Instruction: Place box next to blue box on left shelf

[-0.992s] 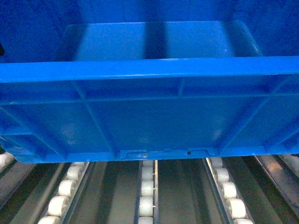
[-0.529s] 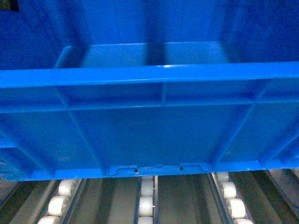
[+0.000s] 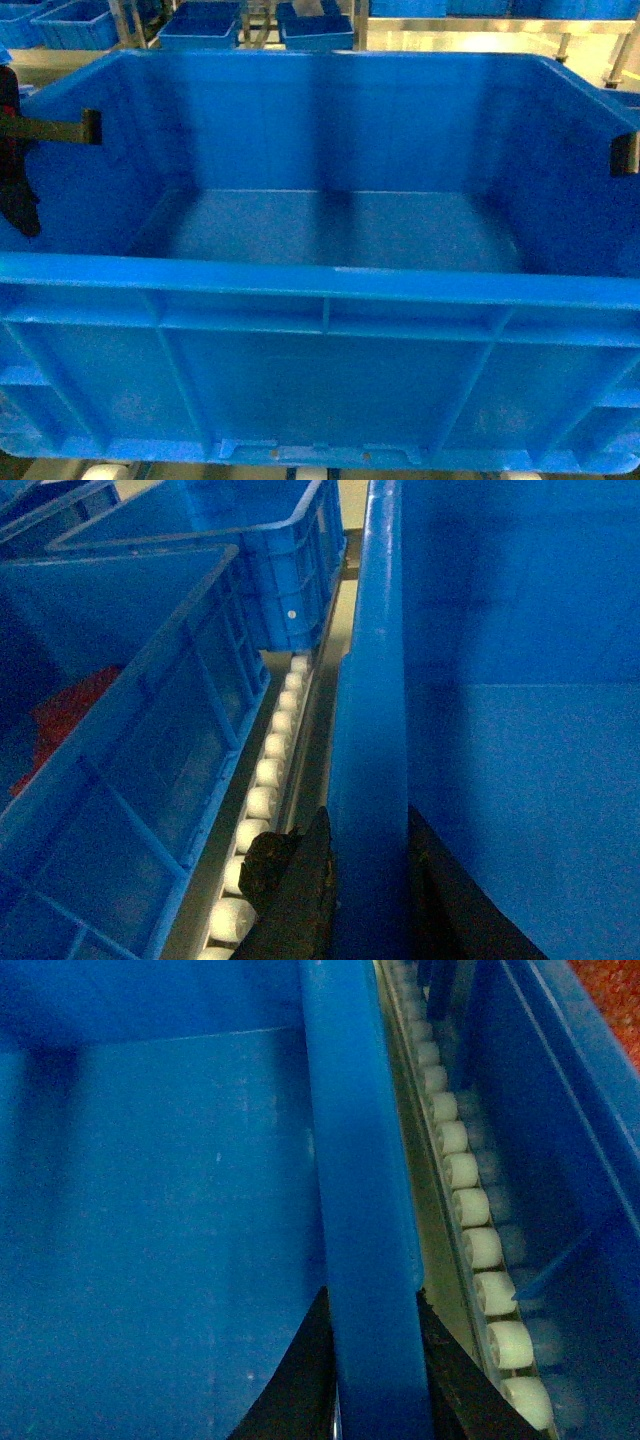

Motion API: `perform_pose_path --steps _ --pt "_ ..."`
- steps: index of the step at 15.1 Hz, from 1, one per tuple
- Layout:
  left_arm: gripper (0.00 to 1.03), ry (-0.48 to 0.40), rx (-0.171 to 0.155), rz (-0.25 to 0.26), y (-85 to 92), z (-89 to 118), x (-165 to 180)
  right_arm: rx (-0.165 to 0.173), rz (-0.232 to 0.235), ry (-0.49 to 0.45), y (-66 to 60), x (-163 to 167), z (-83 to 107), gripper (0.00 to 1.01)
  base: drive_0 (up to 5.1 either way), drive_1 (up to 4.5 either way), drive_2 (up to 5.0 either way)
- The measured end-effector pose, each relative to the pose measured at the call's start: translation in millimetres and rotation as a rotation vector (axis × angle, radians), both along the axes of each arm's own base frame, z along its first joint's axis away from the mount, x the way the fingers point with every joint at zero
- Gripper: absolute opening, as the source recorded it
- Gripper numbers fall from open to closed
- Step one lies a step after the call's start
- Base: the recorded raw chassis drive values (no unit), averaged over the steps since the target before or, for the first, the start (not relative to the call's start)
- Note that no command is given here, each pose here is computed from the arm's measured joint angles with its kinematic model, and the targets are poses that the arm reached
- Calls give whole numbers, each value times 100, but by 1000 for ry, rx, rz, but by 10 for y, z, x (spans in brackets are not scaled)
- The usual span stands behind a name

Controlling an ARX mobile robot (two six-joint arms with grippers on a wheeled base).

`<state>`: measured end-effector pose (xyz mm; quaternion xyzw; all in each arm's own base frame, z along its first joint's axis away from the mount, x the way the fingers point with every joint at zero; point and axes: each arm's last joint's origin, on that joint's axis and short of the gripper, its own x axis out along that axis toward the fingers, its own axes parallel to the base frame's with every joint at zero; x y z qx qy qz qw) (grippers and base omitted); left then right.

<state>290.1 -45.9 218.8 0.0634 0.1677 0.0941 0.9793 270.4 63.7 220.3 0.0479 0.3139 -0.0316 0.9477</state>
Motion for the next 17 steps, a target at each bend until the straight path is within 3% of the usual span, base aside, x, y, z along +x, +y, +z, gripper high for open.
perform_pose_path --steps 3,9,10,11,13,16,17 --pt "11 50 18 -10 18 -113 -5 25 44 60 4 -67 -132 9 0 0 0" --pt "11 126 0 16 75 -340 -57 8 60 96 46 -96 -218 9 0 0 0" --pt "22 109 -4 38 77 -352 -67 9 60 91 46 -91 -214 10 0 0 0" --pt "31 77 4 67 69 -346 -63 -5 76 80 68 -91 -208 20 0 0 0" --pt "53 -41 -29 128 129 -194 -47 3 77 -2 65 -56 -125 41 0 0 0" --pt "89 -181 -77 126 145 59 -57 85 63 -285 45 -64 263 78 0 0 0" --pt "100 -195 -81 120 137 107 -66 88 56 -317 40 -73 312 91 0 0 0"
